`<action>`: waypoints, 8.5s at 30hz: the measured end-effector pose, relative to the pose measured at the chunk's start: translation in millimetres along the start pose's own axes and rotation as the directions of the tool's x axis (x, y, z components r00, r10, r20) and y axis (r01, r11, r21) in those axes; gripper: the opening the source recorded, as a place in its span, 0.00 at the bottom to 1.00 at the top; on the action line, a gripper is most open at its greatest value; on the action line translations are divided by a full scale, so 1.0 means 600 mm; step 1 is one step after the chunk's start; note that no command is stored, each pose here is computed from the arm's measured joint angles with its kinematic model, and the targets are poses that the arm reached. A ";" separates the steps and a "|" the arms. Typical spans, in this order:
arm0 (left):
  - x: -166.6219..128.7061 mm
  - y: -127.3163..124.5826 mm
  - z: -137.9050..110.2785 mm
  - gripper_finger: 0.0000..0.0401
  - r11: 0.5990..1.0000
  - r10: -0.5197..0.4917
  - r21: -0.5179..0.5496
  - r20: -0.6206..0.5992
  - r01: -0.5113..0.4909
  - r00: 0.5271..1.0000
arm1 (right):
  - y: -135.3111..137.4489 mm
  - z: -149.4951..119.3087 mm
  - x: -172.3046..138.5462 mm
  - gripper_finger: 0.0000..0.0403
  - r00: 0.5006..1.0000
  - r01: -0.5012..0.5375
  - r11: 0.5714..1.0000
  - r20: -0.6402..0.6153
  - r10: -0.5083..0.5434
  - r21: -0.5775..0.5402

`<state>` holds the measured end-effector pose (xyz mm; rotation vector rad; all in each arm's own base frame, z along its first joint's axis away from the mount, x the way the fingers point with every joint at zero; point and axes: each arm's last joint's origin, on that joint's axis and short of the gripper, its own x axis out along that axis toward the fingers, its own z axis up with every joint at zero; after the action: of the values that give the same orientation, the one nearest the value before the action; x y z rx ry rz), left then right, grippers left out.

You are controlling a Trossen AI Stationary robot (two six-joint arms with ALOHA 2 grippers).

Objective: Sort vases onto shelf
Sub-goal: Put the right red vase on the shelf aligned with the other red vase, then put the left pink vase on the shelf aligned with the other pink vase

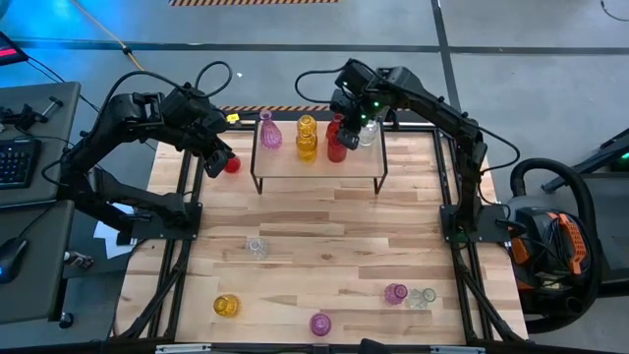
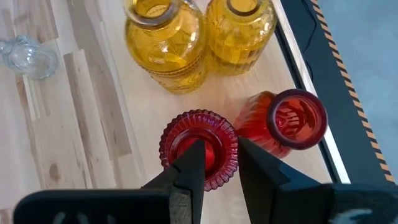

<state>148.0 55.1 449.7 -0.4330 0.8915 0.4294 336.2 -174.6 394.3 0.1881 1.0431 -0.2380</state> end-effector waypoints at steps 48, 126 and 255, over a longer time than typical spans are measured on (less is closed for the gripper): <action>0.000 0.000 0.000 0.21 1.000 0.000 0.000 0.000 0.000 1.000 | 0.057 -0.063 -0.169 0.13 0.987 0.000 0.992 0.161 0.020 -0.126; 0.000 0.000 0.000 0.21 1.000 0.000 0.000 0.000 0.000 1.000 | 0.093 -0.589 0.103 0.00 0.590 -0.152 0.955 0.799 -0.118 0.253; 0.405 -0.539 -0.186 0.59 0.834 -0.350 0.337 -0.286 0.436 0.892 | 0.093 -0.589 0.104 0.00 0.593 -0.153 0.954 0.796 -0.121 0.258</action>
<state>381.3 -230.1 248.4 -0.2816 1.0390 -0.1885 89.0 -33.9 168.8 0.3276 0.0653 -0.4196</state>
